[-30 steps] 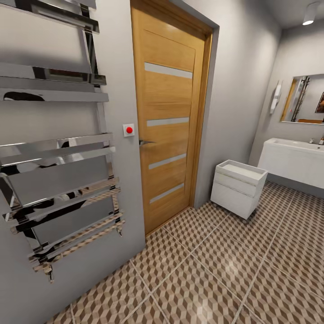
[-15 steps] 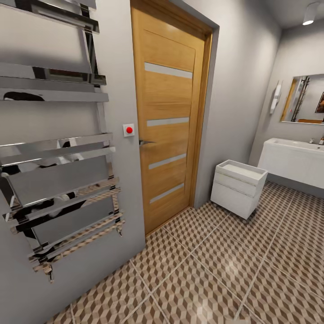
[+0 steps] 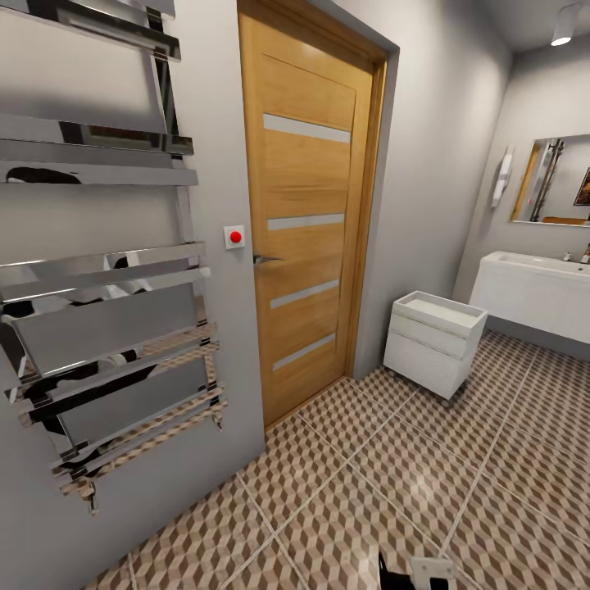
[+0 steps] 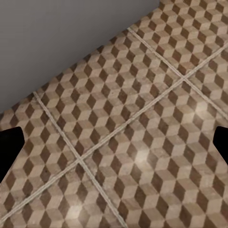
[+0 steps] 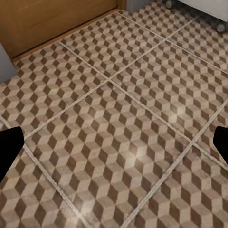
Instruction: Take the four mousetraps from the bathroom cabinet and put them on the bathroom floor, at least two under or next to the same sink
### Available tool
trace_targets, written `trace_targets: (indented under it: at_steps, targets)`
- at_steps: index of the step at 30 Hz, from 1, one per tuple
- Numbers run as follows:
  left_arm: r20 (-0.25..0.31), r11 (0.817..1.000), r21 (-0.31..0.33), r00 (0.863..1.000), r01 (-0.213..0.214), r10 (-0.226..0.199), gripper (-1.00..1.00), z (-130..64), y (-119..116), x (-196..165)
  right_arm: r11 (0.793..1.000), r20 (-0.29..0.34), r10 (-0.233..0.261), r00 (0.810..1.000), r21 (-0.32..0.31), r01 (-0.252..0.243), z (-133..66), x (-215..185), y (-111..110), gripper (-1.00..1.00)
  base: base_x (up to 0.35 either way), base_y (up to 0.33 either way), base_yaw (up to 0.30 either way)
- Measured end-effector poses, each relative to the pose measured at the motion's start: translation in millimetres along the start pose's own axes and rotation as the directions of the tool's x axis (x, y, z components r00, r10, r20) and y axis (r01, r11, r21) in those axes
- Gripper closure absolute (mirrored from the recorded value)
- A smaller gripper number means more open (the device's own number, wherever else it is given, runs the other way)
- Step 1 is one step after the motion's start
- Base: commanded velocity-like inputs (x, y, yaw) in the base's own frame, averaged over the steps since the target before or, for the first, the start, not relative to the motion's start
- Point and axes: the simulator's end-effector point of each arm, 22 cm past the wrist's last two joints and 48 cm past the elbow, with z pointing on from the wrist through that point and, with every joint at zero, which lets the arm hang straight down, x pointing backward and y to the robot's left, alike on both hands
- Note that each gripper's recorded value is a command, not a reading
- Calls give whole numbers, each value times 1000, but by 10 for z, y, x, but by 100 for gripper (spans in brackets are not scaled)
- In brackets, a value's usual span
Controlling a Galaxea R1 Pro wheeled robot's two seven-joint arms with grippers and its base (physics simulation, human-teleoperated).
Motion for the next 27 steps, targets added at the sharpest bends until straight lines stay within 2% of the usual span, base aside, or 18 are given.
trace_targets:
  at_steps: [20,27]
  targets:
    - [7,1000,-2,1000,-5,5,-100,-14,50,114,1000,-15,0,1000,-3,0,-25,115,18,-100,0,0,0]
    - [13,1000,-4,1000,0,0,-100,-12,44,84,1000,20,1,1000,-8,-1,-32,59,39,-100,0,0,0]
